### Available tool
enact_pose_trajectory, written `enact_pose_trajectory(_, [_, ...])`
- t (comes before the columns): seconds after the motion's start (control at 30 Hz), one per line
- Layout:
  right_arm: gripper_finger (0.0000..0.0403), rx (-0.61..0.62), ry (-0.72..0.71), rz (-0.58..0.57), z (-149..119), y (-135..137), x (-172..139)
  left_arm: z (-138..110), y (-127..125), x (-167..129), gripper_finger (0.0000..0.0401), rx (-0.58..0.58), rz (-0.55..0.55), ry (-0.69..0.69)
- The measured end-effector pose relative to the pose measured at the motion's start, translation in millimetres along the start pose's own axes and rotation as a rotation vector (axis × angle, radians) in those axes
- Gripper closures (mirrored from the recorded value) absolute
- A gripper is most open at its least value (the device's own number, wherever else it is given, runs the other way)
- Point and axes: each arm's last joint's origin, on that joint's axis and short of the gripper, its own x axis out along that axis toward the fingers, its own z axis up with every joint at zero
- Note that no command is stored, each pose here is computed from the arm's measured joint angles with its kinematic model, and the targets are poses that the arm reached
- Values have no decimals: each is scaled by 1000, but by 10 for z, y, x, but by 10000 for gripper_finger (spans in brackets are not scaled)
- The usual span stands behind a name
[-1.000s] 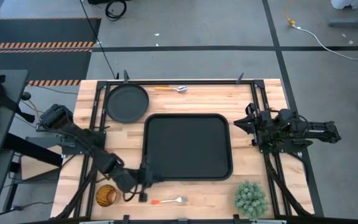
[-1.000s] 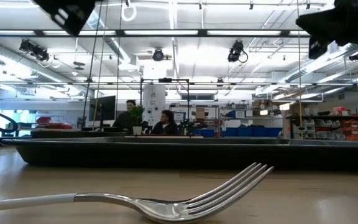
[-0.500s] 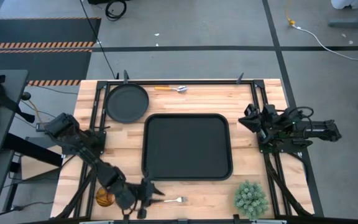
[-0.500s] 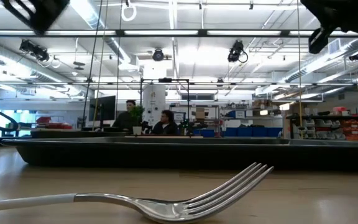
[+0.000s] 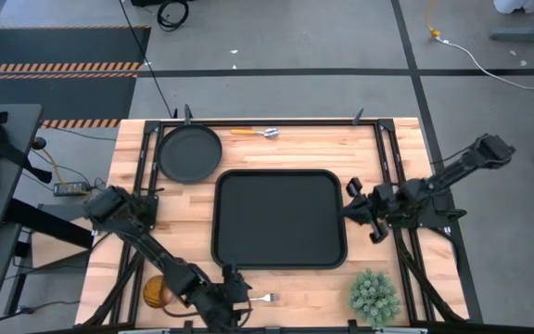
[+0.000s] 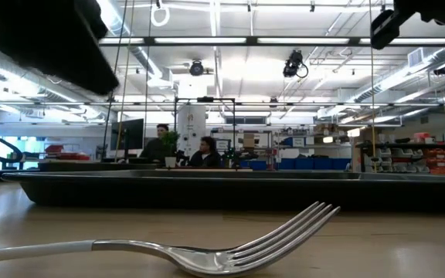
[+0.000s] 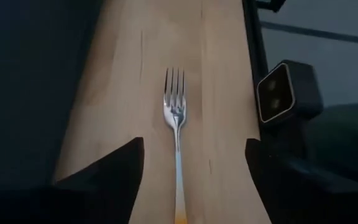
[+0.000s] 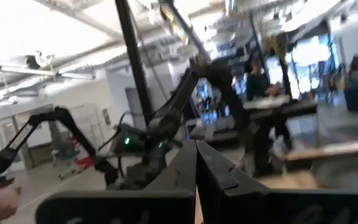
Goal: Pick and place plate/cup/fork/spoon on tray
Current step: Put the orange fork on the black tray
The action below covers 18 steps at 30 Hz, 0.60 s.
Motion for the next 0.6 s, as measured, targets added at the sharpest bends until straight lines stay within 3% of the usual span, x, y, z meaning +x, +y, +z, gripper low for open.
enact_pose_trajectory(0.17, [397, 29, 111, 1, -128, 166, 181, -97, 40, 174, 118, -8, -5, 58])
enact_pose_trajectory(0.33, [397, -23, 146, 49, -134, 362, 419, -183, 117, 354, 138, 1, 37, 83])
enact_pose_trajectory(0.6, [391, -87, 176, 72, -185, 507, 646, -208, 139, 580, 215, 26, 8, 22])
